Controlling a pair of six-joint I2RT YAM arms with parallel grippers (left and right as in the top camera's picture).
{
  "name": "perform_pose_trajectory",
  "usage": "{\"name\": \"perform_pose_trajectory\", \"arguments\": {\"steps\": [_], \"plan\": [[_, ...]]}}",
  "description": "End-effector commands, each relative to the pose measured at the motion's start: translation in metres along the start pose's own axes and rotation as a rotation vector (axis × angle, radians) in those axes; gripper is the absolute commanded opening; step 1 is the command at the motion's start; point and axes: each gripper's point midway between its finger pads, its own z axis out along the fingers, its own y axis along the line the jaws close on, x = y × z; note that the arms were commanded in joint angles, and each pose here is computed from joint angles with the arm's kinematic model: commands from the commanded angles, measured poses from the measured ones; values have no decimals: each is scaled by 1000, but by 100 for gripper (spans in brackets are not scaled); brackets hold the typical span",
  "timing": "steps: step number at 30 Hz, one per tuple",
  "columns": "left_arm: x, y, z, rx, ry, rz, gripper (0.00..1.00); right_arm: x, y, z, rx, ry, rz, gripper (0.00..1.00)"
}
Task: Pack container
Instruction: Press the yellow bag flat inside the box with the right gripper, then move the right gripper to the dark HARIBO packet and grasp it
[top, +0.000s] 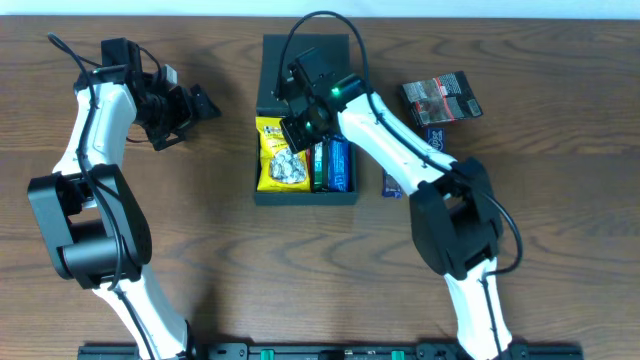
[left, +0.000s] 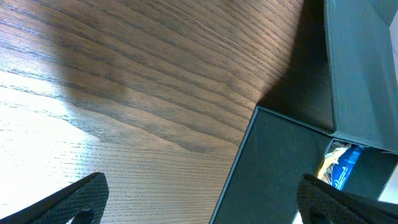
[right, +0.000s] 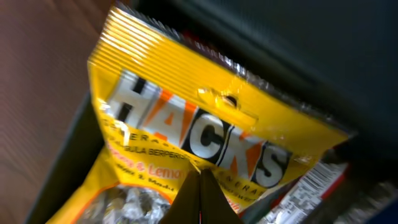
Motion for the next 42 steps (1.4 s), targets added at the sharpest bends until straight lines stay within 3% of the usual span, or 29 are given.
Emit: {"name": "perform_pose_trajectory", "arguments": {"steps": [1,7,13,18,22,27,31,42], "plan": [[-7,-6,-9,-1,-28,35,98,-26,10,-40,-6,-102,-14,1],[-7,-6,-9,0,-29,36,98,-27,18,-37,-24,-106,-52,2],[-7,-6,-9,-1,-28,38,98,-39,-6,-56,40,-158,-11,1],[-7,-6,-9,-1,-28,39,98,-51,-90,-105,196,-249,153,1],[-7,-6,-9,-1,-28,38,98,-32,-161,-128,332,-250,384,1],[-7,-6,-9,-1,-30,39,97,-2,-221,-151,367,-254,699,6],[-8,-6,-9,-3,-32,40,98,22,-254,-154,317,-229,877,6],[-8,-4,-9,-10,-33,39,97,76,-289,-132,38,-184,1091,8]]}}
